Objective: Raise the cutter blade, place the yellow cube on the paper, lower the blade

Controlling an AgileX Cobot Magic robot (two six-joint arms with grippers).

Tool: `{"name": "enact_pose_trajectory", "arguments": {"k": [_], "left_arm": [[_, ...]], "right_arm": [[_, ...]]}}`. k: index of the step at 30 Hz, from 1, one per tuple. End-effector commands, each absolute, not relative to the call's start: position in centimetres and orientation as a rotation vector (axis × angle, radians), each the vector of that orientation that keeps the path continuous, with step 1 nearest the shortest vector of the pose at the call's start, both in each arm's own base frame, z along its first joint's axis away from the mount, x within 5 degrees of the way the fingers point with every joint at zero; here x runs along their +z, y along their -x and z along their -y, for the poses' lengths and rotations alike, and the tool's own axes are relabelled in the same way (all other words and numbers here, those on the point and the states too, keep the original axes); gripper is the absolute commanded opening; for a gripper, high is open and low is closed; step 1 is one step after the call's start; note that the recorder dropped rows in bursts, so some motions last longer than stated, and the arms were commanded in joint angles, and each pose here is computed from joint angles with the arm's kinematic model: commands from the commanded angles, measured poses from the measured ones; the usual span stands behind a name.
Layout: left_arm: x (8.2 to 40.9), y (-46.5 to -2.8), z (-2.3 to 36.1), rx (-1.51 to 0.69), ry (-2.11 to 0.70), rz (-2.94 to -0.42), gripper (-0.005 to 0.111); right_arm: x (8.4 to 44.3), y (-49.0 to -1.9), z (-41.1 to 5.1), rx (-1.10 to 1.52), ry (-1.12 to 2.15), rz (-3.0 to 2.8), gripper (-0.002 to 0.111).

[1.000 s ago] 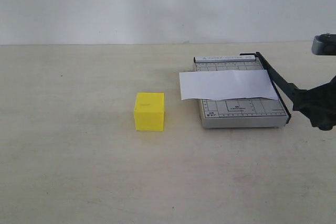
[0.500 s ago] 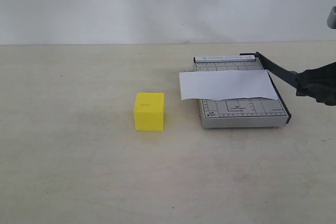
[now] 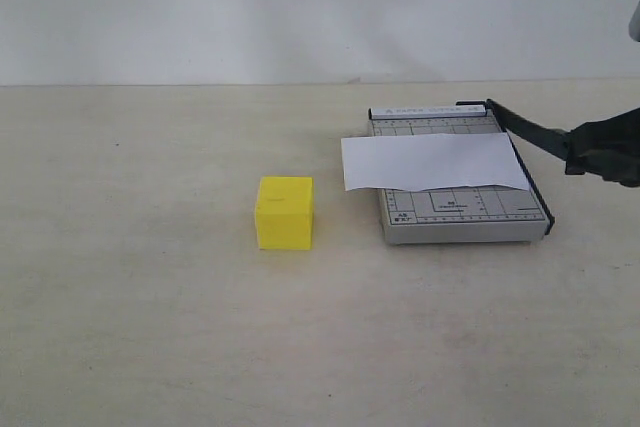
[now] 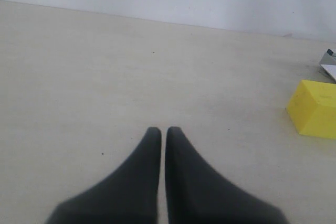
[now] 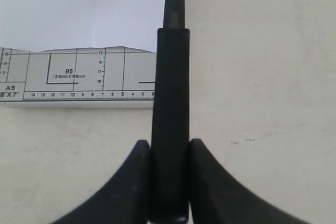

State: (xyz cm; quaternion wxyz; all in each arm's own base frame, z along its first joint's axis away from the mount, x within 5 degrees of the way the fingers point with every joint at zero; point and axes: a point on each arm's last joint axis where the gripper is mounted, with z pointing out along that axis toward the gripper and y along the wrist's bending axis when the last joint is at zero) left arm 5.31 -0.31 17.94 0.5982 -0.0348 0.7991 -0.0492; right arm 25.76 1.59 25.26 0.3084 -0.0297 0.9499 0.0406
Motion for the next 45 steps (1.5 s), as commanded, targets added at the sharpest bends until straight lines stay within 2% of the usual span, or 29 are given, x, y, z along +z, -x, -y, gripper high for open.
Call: {"name": "enact_pose_trajectory", "arguments": {"k": [1,20,22,24,27,36,45], "left_arm": [[18.1,-5.3,0.3,-0.118,0.089,-1.841,0.004],[18.1,-5.3,0.3,-0.118,0.089,-1.841,0.004],[18.1,-5.3,0.3,-0.118,0.089,-1.841,0.004],[18.1,-5.3,0.3,-0.118,0.089,-1.841,0.004],[18.1,-5.3,0.3,-0.118,0.089,-1.841,0.004],[18.1,-5.3,0.3,-0.118,0.089,-1.841,0.004],[18.1,-5.3,0.3,-0.118,0.089,-1.841,0.004]], "right_arm": [[28.0,-28.2,-1.1,0.036,0.067,-2.164,0.000],[28.3,-28.5,-1.1,0.012,0.094,-2.119,0.000],[28.2,-28.4,-1.1,0.014,0.097,-2.135,0.010],[28.1,-28.4,-1.1,0.014,0.097,-2.137,0.025],[28.1,-28.4,-1.1,0.014,0.097,-2.137,0.036],[28.5,-28.3,-1.1,0.013,0.095,-2.120,0.035],[32.0,-25.9,-1.0,0.005,0.097,-1.986,0.035]]}}
